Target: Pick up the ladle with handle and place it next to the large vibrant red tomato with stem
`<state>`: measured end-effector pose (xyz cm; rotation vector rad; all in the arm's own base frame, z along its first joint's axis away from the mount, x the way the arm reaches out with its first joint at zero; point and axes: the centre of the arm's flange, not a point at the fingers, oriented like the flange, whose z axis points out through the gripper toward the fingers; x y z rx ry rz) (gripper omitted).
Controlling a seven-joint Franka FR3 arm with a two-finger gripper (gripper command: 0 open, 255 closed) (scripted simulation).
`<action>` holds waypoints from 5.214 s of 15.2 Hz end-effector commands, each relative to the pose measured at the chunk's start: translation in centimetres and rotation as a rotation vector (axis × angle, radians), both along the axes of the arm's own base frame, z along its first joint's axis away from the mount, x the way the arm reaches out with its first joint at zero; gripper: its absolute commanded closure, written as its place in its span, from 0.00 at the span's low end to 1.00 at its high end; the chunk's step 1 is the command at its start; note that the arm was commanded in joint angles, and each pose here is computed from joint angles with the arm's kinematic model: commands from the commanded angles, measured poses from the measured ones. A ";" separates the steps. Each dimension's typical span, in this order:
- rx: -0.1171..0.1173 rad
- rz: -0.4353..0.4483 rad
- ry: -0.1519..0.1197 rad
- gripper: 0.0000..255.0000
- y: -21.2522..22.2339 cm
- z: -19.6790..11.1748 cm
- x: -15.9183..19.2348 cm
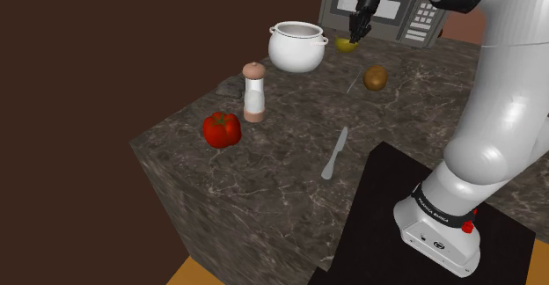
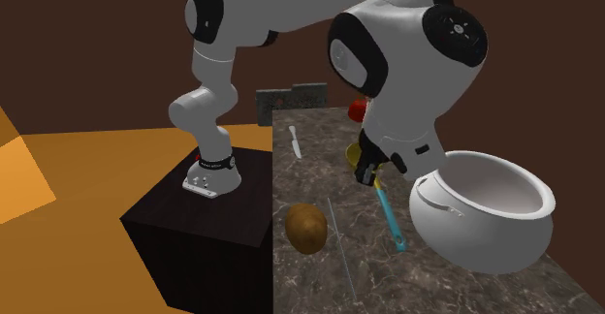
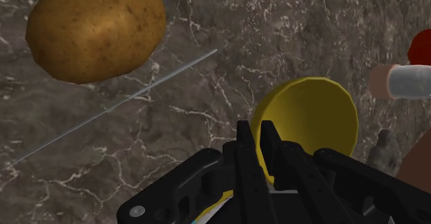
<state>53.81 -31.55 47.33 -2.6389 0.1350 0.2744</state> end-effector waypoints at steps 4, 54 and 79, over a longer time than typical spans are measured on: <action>0.000 0.000 0.000 1.00 2.5 1.5 -0.7; 0.000 0.000 0.000 1.00 44.5 -6.9 -15.1; 0.000 0.000 0.000 0.00 44.5 -12.9 -15.1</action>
